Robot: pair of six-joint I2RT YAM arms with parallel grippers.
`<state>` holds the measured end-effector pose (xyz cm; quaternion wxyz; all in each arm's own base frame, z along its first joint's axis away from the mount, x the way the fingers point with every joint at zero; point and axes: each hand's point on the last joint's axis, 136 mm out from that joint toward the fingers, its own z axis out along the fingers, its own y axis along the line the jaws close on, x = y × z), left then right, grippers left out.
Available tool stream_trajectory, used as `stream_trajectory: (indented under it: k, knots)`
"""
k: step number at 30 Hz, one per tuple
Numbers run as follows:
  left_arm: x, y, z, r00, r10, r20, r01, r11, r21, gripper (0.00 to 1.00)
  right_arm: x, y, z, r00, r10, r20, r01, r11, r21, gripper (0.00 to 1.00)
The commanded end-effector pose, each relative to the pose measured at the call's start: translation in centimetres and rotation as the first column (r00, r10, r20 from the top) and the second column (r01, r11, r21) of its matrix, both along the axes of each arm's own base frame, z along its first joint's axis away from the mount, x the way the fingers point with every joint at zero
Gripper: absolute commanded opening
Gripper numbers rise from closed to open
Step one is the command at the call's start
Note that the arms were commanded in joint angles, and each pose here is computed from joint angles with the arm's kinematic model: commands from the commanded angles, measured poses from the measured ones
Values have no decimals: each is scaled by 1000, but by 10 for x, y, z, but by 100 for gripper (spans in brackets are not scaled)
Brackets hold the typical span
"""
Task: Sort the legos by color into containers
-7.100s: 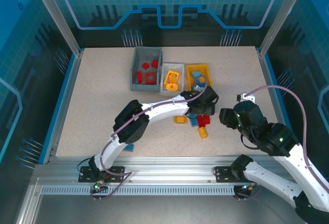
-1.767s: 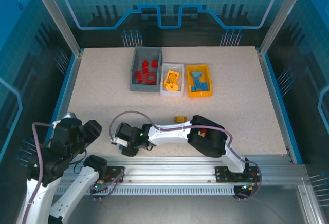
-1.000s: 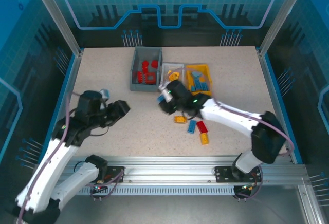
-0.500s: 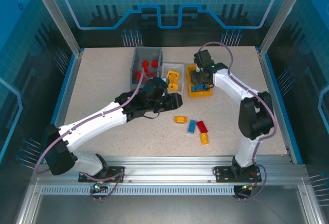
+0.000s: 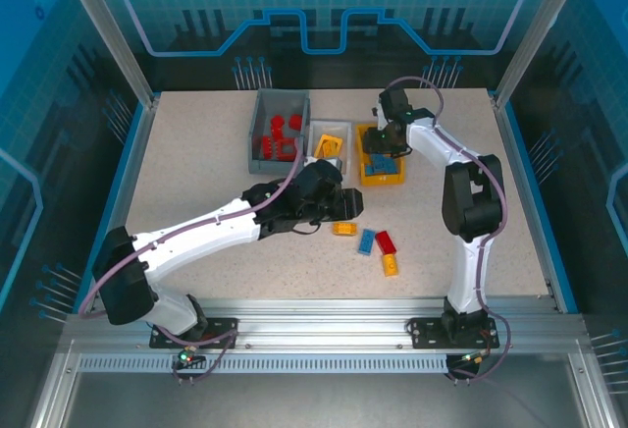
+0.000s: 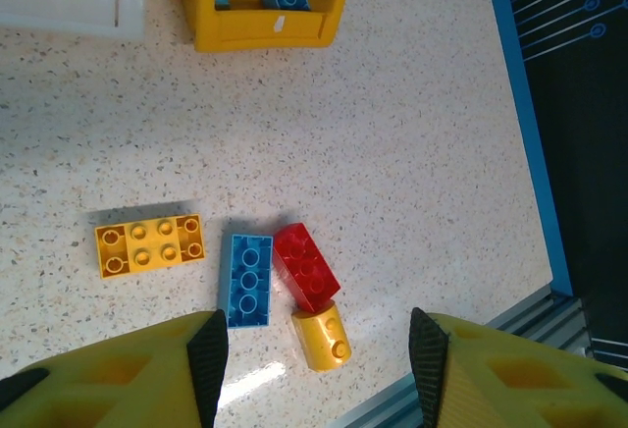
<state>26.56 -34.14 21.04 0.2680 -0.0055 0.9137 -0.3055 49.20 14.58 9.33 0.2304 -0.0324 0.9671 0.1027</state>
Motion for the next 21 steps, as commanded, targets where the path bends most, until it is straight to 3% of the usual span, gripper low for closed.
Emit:
stream_trajectory:
  k: [1, 11, 17, 21]
  knots:
    - [3, -5, 2, 999, -7, 44, 6, 1000, 26, 56, 3, 5, 16, 999, 25, 27, -27, 997, 75, 51]
    - [-10, -16, -28, 999, -26, -22, 28, 996, 85, 56, -27, -5, 98, 980, -7, 198, -7, 997, 71, 46]
    - [-19, -29, -67, 996, -19, -89, 36, 982, 184, 57, -92, -22, 124, 970, -82, 227, 74, 996, 42, 45]
    - [-8, -14, -82, 995, -96, -24, 98, 925, 367, 66, -148, -13, 120, 972, -47, 229, 33, 997, 63, 51]
